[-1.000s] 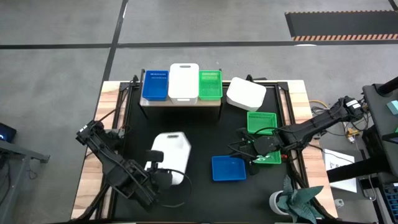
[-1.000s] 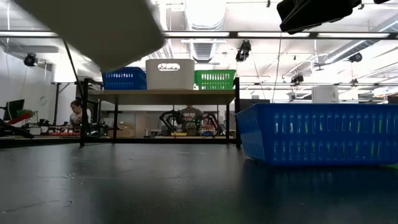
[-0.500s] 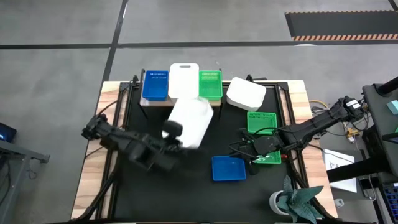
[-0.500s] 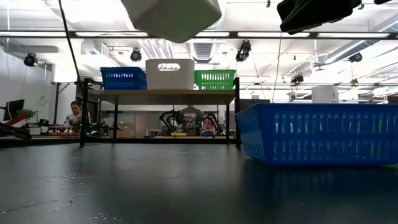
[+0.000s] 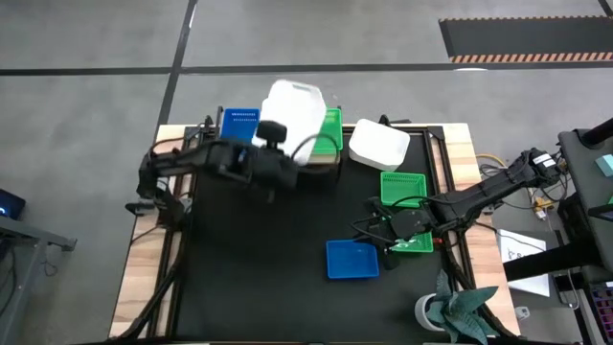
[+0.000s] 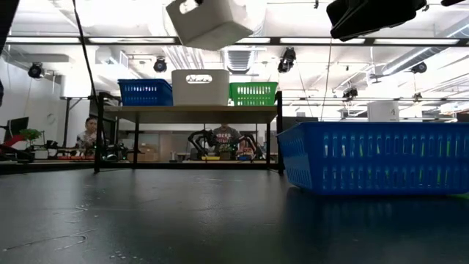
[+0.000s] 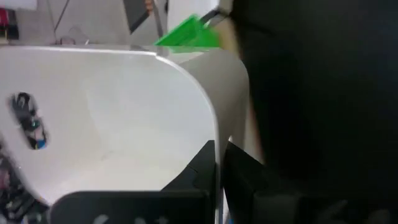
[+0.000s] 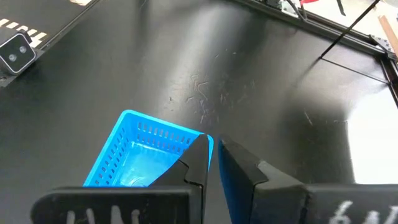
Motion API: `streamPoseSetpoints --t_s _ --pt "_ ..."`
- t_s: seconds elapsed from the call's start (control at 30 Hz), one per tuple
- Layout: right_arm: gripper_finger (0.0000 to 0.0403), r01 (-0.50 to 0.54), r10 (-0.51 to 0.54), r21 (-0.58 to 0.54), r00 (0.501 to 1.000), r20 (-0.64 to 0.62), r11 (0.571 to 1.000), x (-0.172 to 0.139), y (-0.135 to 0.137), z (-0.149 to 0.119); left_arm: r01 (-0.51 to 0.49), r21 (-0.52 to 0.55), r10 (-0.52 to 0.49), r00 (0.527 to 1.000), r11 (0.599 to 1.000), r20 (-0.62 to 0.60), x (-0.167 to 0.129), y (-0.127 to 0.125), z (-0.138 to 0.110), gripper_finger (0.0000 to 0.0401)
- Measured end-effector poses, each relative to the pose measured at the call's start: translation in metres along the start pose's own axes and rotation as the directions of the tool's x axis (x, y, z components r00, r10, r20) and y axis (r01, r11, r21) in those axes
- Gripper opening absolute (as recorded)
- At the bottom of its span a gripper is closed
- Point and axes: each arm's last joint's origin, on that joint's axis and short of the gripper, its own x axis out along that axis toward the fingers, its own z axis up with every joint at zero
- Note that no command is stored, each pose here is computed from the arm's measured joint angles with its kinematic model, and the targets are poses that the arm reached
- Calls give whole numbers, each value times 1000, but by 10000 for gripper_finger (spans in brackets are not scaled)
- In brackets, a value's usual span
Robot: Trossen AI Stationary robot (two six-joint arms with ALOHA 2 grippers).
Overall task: Stack baskets on shelf by color
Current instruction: Stack the bottom white bin on top of the white bin on the shelf
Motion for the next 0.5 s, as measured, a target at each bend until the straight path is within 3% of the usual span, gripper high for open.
streamPoseSetpoints --t_s 0.17,0.3,0.5 --pt "27 -2 2 -3 1000 -18 1000 0 0 -2 -4 -49 -1 996 999 -87 25 26 -15 0" --pt "27 -2 2 -3 1000 -19 1000 0 0 -2 75 -105 -85 992 992 -93 40 41 -26 0" --pt "27 -1 1 -7 1000 -19 1000 0 0 -2 92 -114 -105 988 989 -114 51 56 -38 0"
